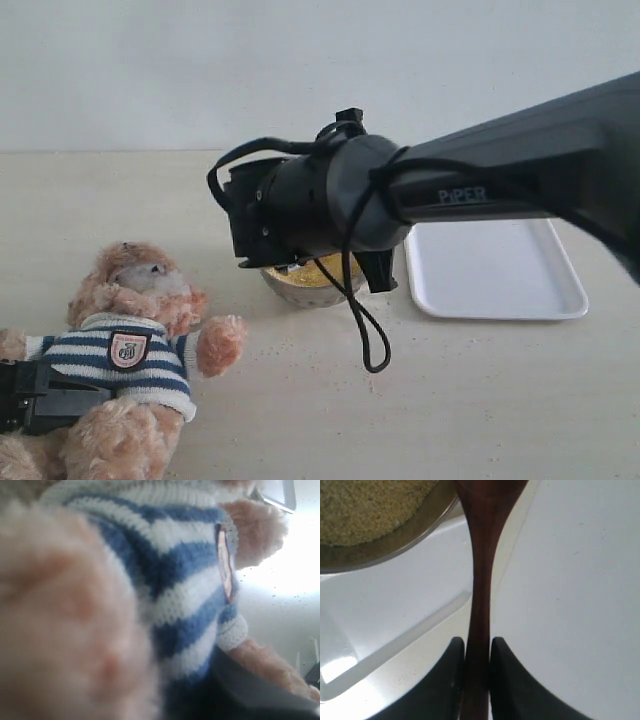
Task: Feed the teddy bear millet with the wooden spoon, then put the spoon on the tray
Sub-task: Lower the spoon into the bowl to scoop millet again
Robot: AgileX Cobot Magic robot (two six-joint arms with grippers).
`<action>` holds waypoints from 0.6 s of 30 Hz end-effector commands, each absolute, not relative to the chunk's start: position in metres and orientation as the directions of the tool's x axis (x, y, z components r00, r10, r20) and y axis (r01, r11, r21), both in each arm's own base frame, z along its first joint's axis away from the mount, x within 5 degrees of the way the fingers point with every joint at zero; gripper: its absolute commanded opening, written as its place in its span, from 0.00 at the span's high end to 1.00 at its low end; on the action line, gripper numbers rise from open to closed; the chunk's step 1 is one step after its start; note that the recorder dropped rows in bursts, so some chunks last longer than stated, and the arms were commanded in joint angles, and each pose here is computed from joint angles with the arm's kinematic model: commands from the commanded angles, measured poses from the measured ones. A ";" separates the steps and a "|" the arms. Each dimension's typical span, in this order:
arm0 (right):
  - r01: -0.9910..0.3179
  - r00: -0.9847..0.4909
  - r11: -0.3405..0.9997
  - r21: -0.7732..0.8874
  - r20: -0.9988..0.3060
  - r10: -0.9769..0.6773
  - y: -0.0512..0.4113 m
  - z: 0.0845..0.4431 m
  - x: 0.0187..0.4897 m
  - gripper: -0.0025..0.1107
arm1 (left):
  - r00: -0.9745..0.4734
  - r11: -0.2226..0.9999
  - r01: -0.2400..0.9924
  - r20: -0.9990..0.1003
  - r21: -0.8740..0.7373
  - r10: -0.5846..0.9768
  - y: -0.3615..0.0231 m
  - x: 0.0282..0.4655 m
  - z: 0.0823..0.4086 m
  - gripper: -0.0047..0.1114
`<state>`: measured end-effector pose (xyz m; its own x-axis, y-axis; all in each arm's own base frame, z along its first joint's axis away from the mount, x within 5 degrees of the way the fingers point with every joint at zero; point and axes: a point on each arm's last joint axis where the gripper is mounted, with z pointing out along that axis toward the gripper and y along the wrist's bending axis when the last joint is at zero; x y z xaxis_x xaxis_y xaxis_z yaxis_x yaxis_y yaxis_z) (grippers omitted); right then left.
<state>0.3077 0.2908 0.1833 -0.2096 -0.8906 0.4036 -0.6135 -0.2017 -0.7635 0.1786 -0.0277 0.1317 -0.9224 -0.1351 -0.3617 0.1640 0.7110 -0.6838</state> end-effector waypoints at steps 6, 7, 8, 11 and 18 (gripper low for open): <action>-0.588 -0.207 -0.274 -0.761 0.469 -0.859 0.294 0.167 0.310 0.85 | -0.920 0.699 0.163 -0.362 -0.697 -0.147 -0.029 0.179 0.133 0.90; -0.586 -0.206 -0.276 -0.762 0.470 -0.858 0.294 0.167 0.311 0.85 | -0.920 0.699 0.163 -0.362 -0.697 -0.147 -0.029 0.179 0.133 0.90; -0.585 -0.206 -0.277 -0.762 0.470 -0.858 0.294 0.167 0.311 0.85 | -0.920 0.699 0.163 -0.362 -0.697 -0.147 -0.029 0.179 0.133 0.90; -0.586 -0.206 -0.276 -0.762 0.470 -0.858 0.294 0.167 0.311 0.85 | -0.920 0.699 0.163 -0.362 -0.697 -0.147 -0.029 0.179 0.133 0.90; -0.593 -0.201 -0.265 -0.760 0.458 -0.866 0.295 0.166 0.309 0.85 | -0.920 0.699 0.163 -0.362 -0.697 -0.147 -0.029 0.179 0.133 0.90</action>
<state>0.3106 0.2943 0.1647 -0.2028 -0.8642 0.4605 -0.5959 -0.2643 -0.7583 0.1786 -0.0277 0.1317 -0.9224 -0.1351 -0.3617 0.1640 0.7110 -0.6838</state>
